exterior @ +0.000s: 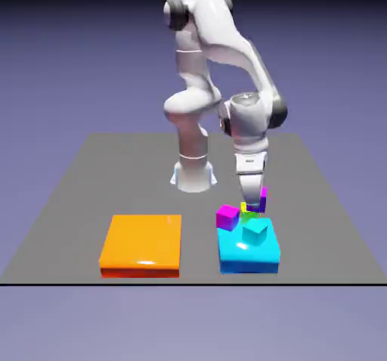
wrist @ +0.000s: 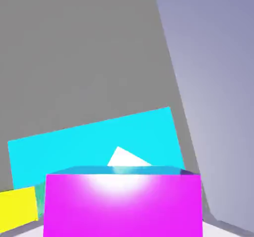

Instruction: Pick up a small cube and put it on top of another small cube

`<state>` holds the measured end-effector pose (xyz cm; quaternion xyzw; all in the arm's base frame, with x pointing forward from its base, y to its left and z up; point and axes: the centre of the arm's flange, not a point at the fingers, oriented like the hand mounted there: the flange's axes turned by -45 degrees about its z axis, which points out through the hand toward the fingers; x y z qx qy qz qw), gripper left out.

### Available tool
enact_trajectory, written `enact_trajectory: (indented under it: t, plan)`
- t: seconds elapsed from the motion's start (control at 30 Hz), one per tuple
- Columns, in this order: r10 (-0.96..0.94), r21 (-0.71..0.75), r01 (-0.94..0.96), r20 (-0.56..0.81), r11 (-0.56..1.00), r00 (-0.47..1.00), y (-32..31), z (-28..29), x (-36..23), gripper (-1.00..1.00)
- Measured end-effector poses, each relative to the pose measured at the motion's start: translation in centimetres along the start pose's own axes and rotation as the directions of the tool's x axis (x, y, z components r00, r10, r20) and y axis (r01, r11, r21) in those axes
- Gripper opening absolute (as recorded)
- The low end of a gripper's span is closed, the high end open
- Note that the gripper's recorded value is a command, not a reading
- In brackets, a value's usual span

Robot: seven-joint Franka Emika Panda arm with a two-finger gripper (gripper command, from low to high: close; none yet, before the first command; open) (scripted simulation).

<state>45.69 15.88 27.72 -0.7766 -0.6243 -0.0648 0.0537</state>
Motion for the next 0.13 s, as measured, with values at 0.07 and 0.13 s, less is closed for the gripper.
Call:
enact_trajectory:
  t: [0.07, 0.13]
  plan:
    - [0.004, -0.002, -0.004, 0.003, 1.0, 1.0, -0.01, 1.61, -0.32, 1.0]
    - [0.004, -0.003, -0.004, 0.003, 1.0, 1.0, 0.01, 1.6, -0.33, 1.0]
